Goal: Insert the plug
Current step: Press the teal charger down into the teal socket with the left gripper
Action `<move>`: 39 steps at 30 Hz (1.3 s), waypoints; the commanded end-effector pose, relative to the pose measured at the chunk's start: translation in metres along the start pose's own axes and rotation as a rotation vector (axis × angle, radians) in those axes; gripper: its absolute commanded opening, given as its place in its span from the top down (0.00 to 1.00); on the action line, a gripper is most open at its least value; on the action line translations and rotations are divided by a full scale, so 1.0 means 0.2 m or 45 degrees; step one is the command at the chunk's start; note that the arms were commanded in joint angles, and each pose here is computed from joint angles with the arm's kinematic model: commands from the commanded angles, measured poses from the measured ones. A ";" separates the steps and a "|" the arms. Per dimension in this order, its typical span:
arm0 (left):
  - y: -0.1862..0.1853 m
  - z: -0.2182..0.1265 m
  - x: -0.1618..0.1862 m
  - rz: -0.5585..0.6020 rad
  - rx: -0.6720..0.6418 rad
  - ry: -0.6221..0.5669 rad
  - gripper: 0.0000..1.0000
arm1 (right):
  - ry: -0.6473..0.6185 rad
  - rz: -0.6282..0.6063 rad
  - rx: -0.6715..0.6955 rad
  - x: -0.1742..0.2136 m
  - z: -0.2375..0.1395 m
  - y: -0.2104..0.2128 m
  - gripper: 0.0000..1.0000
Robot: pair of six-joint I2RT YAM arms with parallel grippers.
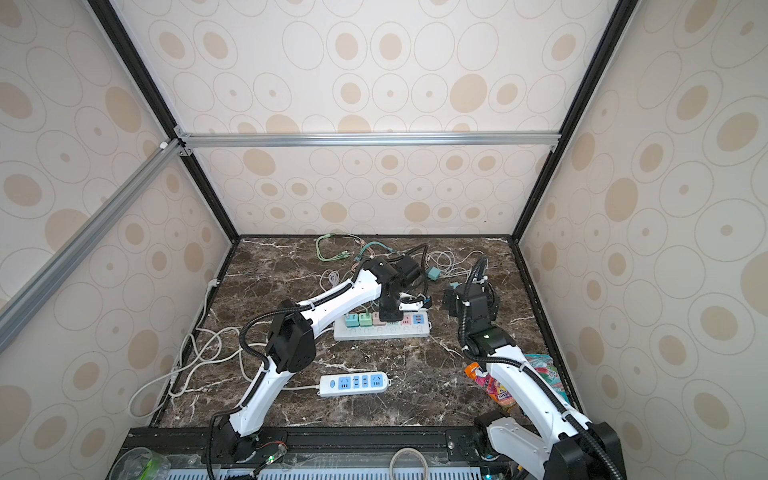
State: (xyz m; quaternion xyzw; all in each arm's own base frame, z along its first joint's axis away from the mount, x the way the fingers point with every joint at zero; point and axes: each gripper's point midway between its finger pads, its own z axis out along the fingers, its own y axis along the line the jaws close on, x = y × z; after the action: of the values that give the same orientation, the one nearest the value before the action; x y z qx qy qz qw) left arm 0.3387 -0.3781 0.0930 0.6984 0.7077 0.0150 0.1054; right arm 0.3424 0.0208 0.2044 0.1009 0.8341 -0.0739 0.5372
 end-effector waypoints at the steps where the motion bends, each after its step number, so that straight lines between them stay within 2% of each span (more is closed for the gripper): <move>1: -0.05 0.10 0.08 0.026 0.057 0.122 1.00 | -0.014 0.012 0.009 -0.03 0.00 0.00 0.00; 10: -0.12 -0.05 0.07 0.046 0.022 0.128 1.00 | -0.015 0.003 0.009 -0.04 0.01 0.01 0.00; 14: -0.14 -0.06 0.06 0.079 0.009 0.139 1.00 | -0.010 0.000 0.006 -0.04 0.01 0.01 0.00; 19: -0.15 0.01 0.08 0.087 0.035 0.181 1.00 | -0.003 -0.001 0.003 -0.03 0.02 0.01 0.00; 27: -0.13 0.14 0.10 0.084 0.110 0.165 1.00 | -0.001 -0.014 0.014 -0.02 0.00 0.00 0.00; 39: -0.16 0.42 0.16 0.068 0.238 0.143 1.00 | 0.013 -0.013 0.018 0.00 0.01 0.00 0.00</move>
State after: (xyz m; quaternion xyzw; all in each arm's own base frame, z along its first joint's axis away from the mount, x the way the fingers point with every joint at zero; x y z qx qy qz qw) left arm 0.3284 -0.3757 0.0701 0.7125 0.6977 0.0079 0.0737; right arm 0.3443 0.0214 0.1971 0.0963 0.8404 -0.0793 0.5274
